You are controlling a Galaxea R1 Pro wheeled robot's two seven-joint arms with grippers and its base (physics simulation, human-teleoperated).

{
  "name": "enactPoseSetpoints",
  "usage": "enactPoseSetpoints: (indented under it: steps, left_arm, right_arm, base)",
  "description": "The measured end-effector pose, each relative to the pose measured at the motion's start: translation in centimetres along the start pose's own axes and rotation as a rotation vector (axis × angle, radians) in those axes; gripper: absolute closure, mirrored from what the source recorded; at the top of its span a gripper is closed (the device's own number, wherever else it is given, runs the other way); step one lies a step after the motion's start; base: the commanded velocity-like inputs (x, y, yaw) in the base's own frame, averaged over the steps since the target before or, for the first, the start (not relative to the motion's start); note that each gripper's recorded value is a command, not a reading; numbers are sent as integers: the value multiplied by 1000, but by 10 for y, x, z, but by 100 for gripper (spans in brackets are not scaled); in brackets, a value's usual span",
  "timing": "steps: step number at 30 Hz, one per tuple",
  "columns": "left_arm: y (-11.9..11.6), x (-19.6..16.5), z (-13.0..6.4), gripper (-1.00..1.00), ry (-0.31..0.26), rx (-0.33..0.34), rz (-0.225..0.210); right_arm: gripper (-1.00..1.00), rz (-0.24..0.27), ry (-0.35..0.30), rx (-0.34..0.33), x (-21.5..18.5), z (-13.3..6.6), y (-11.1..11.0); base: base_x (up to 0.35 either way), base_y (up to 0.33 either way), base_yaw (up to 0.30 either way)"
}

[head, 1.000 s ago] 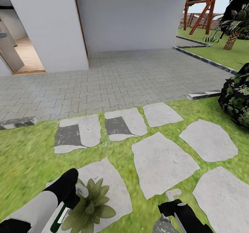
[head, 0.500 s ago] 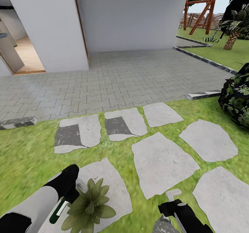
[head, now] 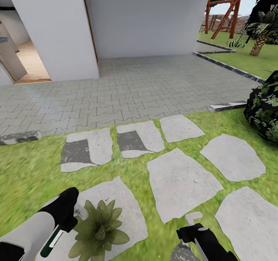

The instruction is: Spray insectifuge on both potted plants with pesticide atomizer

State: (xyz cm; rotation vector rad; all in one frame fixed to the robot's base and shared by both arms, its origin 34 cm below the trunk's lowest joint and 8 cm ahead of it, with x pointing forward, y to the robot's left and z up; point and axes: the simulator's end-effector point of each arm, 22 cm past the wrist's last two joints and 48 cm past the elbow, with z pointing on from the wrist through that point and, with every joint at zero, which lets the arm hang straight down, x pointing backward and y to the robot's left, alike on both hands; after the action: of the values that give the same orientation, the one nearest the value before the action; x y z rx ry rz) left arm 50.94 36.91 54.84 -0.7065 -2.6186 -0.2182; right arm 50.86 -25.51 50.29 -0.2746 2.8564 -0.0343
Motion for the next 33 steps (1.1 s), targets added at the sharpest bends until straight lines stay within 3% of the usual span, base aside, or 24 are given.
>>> enactPoseSetpoints:
  steps: [3, 7, 11, 15, 22, 27, 33]
  left_arm:
    - [-3, -1, 0, 100, -1, 4, 2]
    - [-20, 13, 16, 100, 28, 27, 14]
    - [-59, 7, 22, 100, 27, 75, 45]
    - [-76, 15, 31, 100, 44, 89, 66]
    - [-71, 8, 25, 100, 29, 82, 64]
    - [-41, -29, -10, 100, -42, 40, 46]
    - [-40, -30, -11, 100, -44, 38, 44]
  right_arm:
    - [-100, 0, 0, 0, 0, 0, 0]
    - [-100, 0, 0, 0, 0, 0, 0]
    - [-100, 0, 0, 0, 0, 0, 0]
    - [-100, 0, 0, 0, 0, 0, 0]
    - [-100, 0, -2, 0, -1, 0, 0]
    - [-100, 0, -2, 1, -1, 0, 0]
    - [-100, 0, -1, 0, 0, 0, 0]
  base:
    - [0, 0, 0]
    - [0, 0, 0]
    - [0, 0, 0]
    - [0, 0, 0]
    - [56, 0, 0]
    - [169, 0, 0]
    - [60, 0, 0]
